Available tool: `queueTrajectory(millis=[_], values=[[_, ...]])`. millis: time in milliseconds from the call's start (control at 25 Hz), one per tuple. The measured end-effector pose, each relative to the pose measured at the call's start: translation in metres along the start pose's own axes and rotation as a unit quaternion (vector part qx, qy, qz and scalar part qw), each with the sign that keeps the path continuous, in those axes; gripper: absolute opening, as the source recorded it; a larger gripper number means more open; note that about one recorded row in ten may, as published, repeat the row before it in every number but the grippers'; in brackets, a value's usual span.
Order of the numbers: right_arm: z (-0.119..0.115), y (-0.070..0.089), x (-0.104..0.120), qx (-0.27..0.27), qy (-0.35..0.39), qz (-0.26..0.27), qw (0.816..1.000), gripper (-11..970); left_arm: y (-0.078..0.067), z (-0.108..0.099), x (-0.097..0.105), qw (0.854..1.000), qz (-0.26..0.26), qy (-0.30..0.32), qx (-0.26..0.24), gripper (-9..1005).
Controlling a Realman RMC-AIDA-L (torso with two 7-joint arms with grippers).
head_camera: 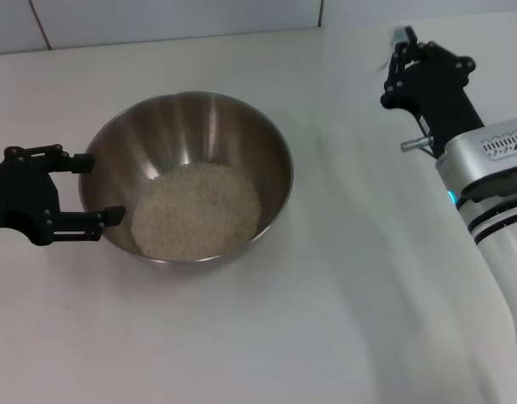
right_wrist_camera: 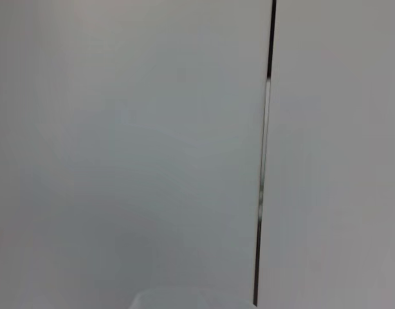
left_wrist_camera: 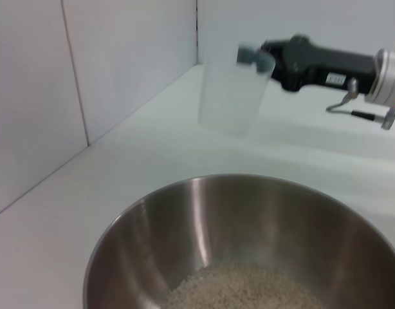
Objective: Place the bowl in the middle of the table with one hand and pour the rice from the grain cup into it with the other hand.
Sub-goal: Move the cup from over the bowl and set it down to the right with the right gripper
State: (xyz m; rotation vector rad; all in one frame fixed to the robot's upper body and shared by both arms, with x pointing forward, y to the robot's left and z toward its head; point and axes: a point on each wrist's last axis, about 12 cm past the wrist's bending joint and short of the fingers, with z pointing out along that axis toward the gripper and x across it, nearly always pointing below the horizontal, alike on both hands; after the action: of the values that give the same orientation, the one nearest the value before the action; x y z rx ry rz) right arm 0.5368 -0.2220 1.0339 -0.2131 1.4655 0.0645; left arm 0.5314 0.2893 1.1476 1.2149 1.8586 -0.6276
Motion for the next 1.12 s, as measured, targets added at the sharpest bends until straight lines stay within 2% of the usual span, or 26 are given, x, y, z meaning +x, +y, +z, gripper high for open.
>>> queueTrajectory(millis=[160,480,880,1120], values=[[0.006,-0.002,0.009,-0.021,0.036,0.007,0.999,16,0.0,0.001,0.0,1.0,0.0,0.0,0.0,835],[0.024,0.013,0.018,-0.09,0.104,-0.018,0.99,16,0.0,0.001,0.0,1.0,0.0,0.0,0.001,835],[0.019,0.016,0.024,-0.101,0.123,-0.009,0.987,17,0.0,0.002,0.001,1.0,-0.001,0.0,0.003,834],[0.002,0.02,0.032,-0.101,0.136,0.007,0.986,158,0.0,0.003,0.0,1.0,0.0,0.0,0.004,834]])
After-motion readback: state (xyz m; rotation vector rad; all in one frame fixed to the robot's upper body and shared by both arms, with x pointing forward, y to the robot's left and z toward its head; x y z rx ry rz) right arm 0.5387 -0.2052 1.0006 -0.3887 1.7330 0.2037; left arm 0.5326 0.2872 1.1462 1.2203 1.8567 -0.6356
